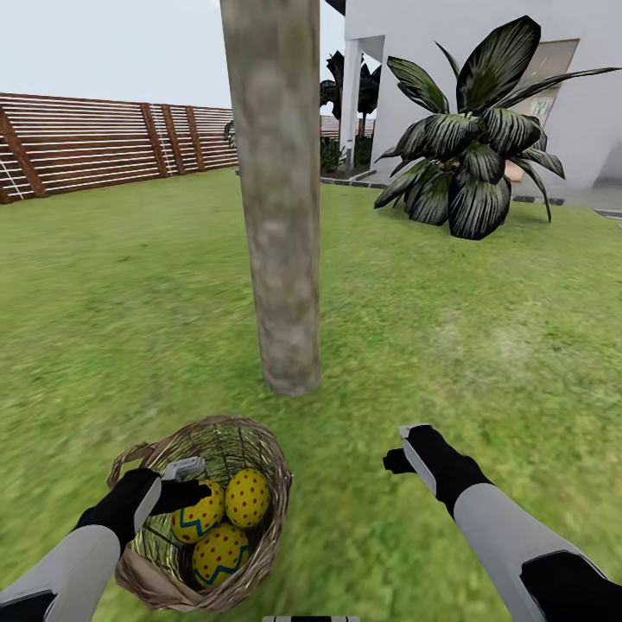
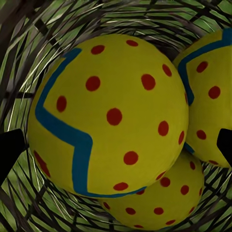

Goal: Take the three Easter eggs out of the wicker basket on the lawn in the garden, then place them on the lawn next to a single tree (choose any tree) so that all three eggs are next to the same tree and none are left in the basket.

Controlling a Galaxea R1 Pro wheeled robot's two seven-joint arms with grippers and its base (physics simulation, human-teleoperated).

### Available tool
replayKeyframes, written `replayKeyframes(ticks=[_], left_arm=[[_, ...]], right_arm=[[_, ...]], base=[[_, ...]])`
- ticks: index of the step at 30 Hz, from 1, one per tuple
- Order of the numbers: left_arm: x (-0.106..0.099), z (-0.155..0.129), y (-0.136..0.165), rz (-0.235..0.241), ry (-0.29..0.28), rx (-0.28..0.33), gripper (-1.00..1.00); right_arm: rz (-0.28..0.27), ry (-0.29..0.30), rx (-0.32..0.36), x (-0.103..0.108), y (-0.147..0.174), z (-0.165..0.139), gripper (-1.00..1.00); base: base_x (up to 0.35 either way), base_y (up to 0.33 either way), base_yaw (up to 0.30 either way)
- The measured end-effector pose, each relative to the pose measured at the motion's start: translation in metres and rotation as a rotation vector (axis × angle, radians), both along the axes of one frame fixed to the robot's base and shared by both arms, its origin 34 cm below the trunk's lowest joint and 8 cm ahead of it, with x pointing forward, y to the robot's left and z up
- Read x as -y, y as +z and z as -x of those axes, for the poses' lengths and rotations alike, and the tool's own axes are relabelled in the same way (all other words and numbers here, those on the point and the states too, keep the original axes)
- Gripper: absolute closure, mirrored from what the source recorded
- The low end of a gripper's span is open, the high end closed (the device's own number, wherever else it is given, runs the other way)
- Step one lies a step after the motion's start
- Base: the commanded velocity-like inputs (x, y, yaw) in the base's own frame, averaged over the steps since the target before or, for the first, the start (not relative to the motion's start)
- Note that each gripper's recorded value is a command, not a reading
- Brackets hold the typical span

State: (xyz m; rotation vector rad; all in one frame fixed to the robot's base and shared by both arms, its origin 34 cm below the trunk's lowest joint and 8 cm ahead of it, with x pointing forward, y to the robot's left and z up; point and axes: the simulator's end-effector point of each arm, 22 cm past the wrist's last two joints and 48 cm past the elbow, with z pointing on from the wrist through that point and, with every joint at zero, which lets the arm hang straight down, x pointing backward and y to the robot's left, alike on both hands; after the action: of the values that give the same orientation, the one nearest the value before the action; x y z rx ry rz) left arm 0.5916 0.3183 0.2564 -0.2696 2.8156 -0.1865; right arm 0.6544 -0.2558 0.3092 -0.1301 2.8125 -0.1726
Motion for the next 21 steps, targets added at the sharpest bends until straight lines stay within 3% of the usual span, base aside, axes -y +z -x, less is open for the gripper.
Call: replayKeyframes(ticks=[21], left_arm=[[0.000, 0.013, -0.026, 0.002, 0.002, -0.051, -1.00]], right_arm=[[0.001, -0.001, -0.047, 0.001, -0.029, 0.010, -1.00]], base=[[0.000, 0.000, 0.000]])
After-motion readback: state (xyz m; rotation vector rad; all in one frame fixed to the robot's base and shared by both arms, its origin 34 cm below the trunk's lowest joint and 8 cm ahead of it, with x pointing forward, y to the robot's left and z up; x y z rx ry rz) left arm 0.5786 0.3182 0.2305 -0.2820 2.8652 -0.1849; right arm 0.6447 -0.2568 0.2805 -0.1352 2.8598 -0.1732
